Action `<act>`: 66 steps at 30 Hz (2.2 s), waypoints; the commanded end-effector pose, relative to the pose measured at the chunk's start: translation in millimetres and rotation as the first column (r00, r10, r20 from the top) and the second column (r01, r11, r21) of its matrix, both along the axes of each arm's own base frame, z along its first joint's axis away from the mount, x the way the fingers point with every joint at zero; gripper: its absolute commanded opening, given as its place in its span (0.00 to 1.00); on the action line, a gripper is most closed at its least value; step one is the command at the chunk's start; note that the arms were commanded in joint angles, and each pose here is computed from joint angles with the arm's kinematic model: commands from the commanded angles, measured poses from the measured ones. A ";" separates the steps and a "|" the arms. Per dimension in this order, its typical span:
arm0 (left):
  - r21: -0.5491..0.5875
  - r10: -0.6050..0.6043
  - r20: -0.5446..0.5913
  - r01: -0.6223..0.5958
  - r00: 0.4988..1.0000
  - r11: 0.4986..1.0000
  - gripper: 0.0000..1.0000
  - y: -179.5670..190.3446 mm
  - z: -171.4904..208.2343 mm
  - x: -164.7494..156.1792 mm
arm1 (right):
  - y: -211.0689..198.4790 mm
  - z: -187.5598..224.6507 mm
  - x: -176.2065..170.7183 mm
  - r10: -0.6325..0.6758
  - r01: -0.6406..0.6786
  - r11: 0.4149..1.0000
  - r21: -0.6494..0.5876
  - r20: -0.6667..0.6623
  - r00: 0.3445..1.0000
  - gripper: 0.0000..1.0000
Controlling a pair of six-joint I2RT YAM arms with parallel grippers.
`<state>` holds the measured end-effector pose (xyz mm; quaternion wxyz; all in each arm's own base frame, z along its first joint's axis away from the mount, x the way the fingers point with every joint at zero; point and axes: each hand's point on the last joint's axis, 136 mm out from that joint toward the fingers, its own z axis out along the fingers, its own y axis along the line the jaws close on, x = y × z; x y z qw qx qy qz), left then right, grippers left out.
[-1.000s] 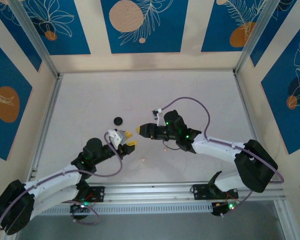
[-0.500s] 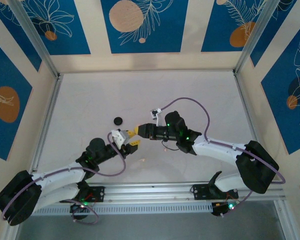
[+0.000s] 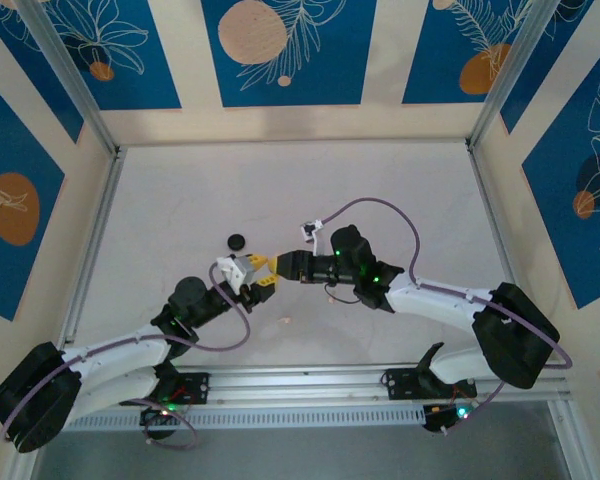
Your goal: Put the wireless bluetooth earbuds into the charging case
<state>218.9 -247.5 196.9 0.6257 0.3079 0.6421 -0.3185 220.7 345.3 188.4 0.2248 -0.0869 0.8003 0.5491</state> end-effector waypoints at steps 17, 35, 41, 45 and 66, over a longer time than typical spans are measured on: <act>-0.073 -0.087 0.041 0.090 0.995 0.993 0.28 -16.1 28.7 -7.7 | 3.9 13.4 -17.7 0.073 -0.074 0.996 0.043 0.033 0.997 0.44; -0.069 -0.297 0.026 0.298 0.955 0.952 0.13 -33.7 35.5 -29.2 | -79.0 60.8 -22.9 0.086 -0.034 0.994 -0.104 0.548 0.832 0.68; -0.093 -0.422 0.062 0.427 0.904 0.900 0.13 -38.7 44.3 -40.9 | -97.4 69.0 -40.7 0.217 -0.133 0.976 -0.172 0.745 0.630 0.65; -0.109 -0.491 0.094 0.500 0.866 0.859 0.13 -42.8 52.0 -49.7 | -98.7 66.5 -58.0 0.330 -0.221 0.942 -0.252 0.818 0.471 0.66; -0.149 -0.587 0.195 0.616 0.786 0.774 0.14 -46.9 73.1 -66.9 | -68.5 78.1 -76.9 0.474 -0.553 0.799 -0.236 0.814 0.336 0.49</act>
